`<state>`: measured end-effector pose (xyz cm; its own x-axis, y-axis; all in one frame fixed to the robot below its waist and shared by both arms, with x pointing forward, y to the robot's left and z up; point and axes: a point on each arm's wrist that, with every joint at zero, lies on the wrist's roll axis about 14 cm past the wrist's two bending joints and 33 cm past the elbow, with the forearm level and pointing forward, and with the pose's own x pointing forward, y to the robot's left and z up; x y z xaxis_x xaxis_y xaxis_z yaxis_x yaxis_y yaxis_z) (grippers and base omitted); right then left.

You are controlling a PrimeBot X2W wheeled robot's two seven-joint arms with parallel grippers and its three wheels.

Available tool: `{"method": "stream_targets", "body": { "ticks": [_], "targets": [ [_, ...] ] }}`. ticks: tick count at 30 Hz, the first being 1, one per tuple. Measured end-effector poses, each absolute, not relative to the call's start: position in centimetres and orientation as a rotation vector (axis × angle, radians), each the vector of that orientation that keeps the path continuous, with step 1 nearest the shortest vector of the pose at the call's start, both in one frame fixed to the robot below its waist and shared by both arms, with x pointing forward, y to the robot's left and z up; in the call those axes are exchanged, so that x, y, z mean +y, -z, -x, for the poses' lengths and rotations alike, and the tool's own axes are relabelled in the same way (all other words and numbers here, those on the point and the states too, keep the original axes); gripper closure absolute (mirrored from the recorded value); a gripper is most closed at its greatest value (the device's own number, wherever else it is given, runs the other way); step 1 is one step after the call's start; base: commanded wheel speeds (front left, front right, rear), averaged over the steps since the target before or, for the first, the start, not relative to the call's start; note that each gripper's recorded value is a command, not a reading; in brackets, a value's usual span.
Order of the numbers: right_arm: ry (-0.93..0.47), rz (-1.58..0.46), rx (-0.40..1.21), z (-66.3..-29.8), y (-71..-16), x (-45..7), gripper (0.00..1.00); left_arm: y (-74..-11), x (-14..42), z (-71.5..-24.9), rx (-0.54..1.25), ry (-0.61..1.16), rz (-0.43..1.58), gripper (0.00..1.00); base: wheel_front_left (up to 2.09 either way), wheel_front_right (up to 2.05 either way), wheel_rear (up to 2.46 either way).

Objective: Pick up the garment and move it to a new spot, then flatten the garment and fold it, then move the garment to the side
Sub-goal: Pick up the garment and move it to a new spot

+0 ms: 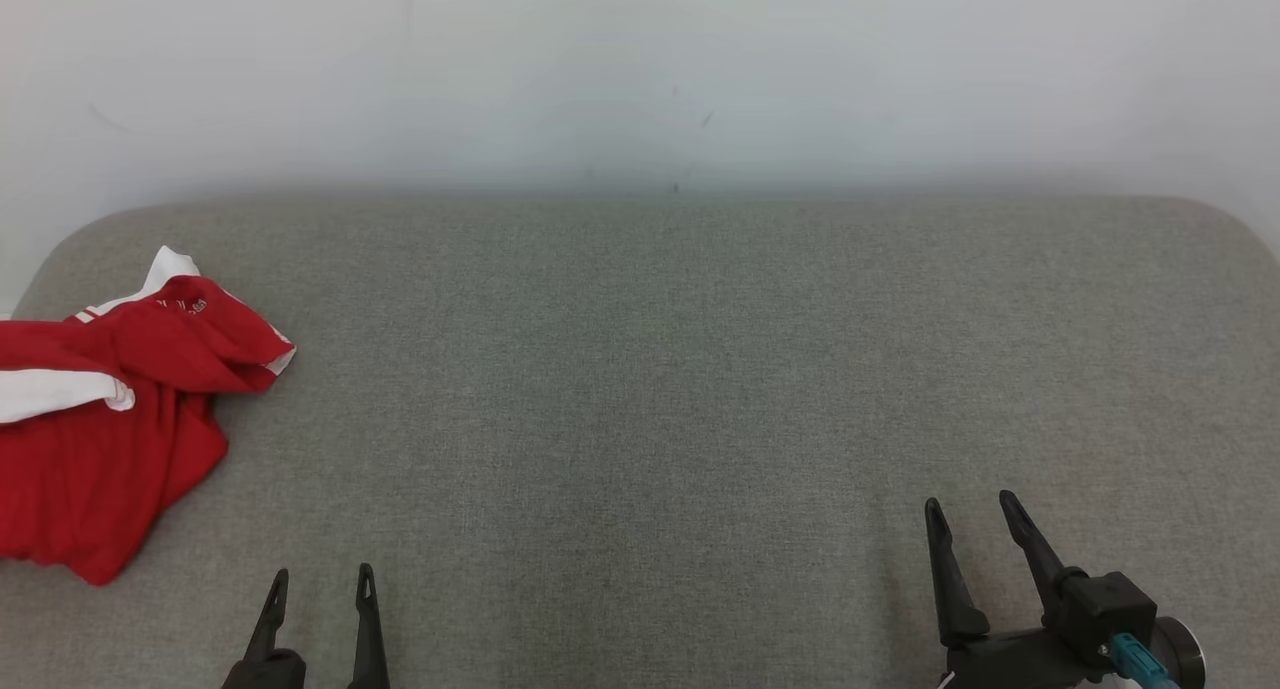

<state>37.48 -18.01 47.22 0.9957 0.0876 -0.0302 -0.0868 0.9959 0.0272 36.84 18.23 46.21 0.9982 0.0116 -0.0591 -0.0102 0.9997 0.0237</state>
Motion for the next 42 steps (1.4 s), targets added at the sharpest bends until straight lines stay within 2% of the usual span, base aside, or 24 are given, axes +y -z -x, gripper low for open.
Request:
{"method": "stream_targets", "body": {
  "ticks": [9,16,32,42],
  "targets": [
    [-0.107,-0.025,0.034,-37.9,-47.1,-17.4,0.0,-46.0,18.7,-36.6,0.066,-0.028,-0.019,0.0,0.0,0.0,0.0],
    [-0.178,-0.028,0.026,-38.9,-47.3,-15.0,0.0,-45.8,20.4,-35.8,0.075,-0.083,-0.009,0.0,0.0,0.0,0.0],
    [-0.504,-0.048,0.029,-40.9,-47.2,-3.9,0.0,-44.9,27.7,-30.5,0.111,-0.346,0.0,0.0,0.0,0.0,0.0],
    [-0.67,-0.055,0.054,-40.7,-46.4,1.6,0.0,-44.4,31.5,-25.9,0.13,-0.522,0.044,0.0,0.0,0.0,0.0]
  ]
}}
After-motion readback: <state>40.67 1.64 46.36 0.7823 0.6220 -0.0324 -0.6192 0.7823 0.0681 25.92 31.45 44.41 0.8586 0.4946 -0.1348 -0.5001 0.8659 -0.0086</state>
